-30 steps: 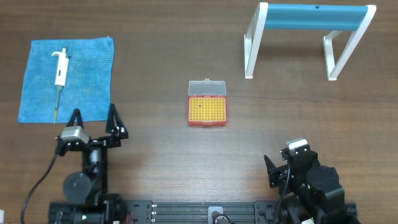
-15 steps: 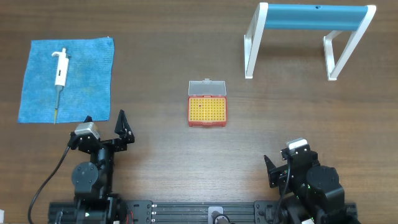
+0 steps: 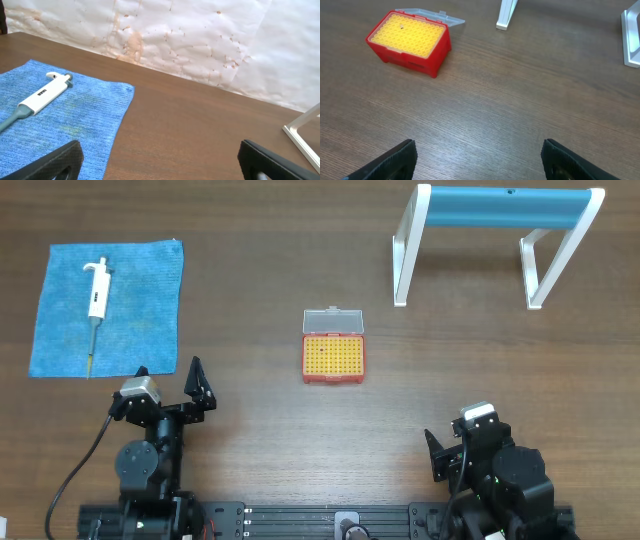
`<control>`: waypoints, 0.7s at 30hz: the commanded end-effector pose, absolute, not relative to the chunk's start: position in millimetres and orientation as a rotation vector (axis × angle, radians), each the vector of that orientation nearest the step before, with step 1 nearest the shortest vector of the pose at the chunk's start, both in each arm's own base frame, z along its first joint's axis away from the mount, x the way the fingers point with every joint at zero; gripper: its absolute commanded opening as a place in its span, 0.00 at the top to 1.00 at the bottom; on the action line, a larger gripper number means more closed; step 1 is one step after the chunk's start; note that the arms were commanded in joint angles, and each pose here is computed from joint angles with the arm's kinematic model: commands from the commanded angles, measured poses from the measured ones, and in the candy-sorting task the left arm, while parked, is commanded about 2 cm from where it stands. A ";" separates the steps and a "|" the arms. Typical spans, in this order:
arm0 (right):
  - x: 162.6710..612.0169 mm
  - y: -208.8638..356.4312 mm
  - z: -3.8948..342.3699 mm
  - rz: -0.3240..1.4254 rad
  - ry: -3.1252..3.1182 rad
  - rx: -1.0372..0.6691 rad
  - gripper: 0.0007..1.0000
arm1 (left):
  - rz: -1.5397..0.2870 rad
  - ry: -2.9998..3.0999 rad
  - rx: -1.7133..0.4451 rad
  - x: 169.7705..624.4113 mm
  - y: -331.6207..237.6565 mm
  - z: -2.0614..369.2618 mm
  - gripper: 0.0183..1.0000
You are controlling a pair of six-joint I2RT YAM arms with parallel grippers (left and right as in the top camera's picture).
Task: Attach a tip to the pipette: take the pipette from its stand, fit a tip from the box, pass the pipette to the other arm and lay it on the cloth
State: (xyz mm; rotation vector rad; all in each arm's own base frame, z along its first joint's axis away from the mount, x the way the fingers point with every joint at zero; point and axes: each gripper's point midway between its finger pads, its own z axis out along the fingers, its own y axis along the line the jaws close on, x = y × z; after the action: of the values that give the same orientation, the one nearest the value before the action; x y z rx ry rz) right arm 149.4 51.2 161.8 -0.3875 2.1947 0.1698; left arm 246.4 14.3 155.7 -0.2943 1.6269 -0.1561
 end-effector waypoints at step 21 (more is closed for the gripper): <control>253.4 25.1 164.6 0.053 1.617 -0.112 0.19 | -0.153 1.623 -0.288 245.7 14.4 156.5 0.00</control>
State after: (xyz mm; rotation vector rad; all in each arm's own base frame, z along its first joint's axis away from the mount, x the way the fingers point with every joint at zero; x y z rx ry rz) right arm 256.7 14.8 167.0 -0.0679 1.6120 0.0252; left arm 246.1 14.1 157.5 -0.2926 1.6202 -0.1578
